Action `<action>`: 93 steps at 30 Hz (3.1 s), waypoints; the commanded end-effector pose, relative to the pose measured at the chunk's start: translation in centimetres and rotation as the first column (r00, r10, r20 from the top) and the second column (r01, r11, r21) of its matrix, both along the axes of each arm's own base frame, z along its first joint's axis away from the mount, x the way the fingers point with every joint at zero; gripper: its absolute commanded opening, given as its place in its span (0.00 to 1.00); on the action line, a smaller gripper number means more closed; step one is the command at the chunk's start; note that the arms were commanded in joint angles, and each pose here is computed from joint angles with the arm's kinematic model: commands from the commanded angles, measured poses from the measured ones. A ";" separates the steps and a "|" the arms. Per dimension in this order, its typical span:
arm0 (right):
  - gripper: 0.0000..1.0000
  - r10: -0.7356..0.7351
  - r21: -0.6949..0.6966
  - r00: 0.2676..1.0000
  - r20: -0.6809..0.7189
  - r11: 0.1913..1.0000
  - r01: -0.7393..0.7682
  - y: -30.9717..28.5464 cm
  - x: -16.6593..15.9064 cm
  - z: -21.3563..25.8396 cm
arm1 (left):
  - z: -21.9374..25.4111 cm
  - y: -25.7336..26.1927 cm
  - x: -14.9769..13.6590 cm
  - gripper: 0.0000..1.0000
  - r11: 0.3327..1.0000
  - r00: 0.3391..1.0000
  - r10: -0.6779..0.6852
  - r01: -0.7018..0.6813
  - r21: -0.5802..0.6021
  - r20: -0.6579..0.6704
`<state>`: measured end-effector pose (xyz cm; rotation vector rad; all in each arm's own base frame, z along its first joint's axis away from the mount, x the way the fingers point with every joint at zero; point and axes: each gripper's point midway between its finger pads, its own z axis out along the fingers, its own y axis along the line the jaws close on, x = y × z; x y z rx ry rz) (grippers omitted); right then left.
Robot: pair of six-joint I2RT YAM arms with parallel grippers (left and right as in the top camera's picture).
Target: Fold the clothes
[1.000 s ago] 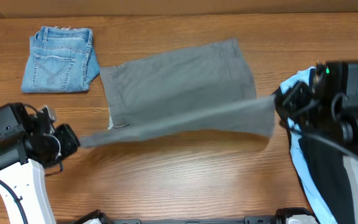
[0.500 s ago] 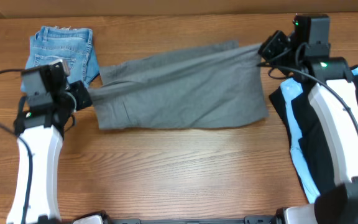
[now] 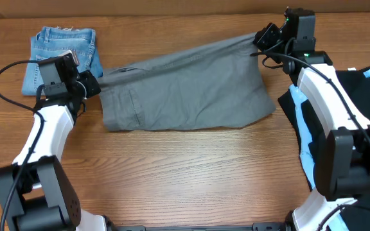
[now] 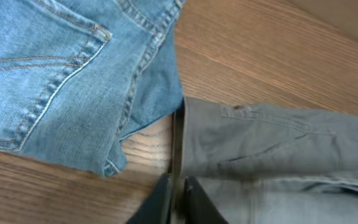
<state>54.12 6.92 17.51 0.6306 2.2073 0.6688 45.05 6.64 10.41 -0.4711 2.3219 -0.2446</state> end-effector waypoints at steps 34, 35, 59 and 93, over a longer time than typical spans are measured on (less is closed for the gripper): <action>0.82 0.020 -0.103 0.707 -0.707 0.986 -0.130 -5.8 -18.9 -16.2 | -13.7 -6.4 -8.2 0.48 0.945 0.823 -0.327 0.278 -0.172 -0.464; 0.83 0.020 -0.104 0.717 -0.697 0.986 -0.129 -5.8 -18.8 -16.5 | -14.1 -6.4 -8.5 0.37 0.944 0.815 -0.330 0.277 -0.181 -0.477; 0.31 0.019 -0.111 0.666 -0.746 0.982 -0.153 -5.6 -23.5 -15.5 | -6.6 3.4 -10.9 0.26 0.995 0.849 0.020 0.037 0.097 -0.528; 0.64 0.302 -0.141 0.946 -0.117 0.938 -0.317 1.5 -6.3 -13.2 | 0.8 -6.5 -7.0 0.74 0.901 0.879 -0.435 0.424 -0.097 -0.198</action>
